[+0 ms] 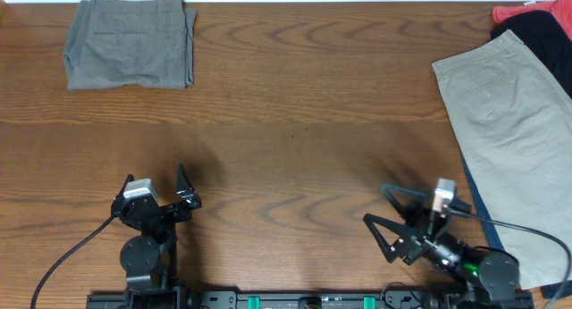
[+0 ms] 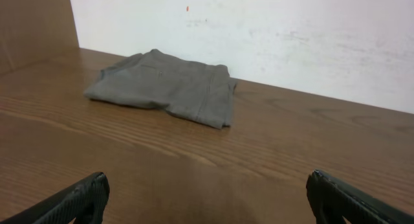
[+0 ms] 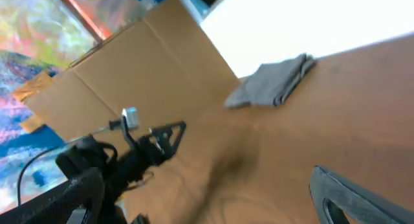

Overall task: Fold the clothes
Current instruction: 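Reach the right gripper to the khaki pants hem on the pile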

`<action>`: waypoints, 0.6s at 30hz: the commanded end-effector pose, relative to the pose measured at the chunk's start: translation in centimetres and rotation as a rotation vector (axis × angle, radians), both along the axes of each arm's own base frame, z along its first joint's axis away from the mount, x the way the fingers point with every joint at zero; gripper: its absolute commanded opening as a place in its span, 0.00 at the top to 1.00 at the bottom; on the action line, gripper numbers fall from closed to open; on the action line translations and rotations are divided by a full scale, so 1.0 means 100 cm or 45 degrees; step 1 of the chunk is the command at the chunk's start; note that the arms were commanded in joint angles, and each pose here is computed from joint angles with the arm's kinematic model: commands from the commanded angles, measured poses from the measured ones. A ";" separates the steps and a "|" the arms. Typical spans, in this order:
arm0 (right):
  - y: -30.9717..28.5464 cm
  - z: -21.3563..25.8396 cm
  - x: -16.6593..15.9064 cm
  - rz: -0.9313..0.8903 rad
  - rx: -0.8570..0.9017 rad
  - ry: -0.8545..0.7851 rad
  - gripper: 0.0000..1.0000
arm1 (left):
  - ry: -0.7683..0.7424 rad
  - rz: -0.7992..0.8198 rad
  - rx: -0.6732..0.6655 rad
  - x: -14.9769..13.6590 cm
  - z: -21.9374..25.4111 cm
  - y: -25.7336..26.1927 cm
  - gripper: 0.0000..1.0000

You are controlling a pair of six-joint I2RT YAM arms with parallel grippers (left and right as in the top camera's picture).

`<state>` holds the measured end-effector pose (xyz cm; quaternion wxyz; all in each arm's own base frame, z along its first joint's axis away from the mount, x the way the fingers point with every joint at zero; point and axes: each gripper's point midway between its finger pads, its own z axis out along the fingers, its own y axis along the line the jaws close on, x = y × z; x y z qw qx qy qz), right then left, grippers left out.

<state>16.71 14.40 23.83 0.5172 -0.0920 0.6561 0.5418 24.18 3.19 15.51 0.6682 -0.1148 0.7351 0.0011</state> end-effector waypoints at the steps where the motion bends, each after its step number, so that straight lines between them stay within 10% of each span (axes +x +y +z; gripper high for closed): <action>1: -0.010 0.051 0.003 -0.139 -0.068 -0.185 0.01 | 0.064 0.011 0.018 0.000 -0.018 0.002 0.02; 18: -0.124 0.095 0.185 -0.927 -1.108 0.411 0.01 | 0.064 0.011 0.018 0.000 -0.018 0.002 0.02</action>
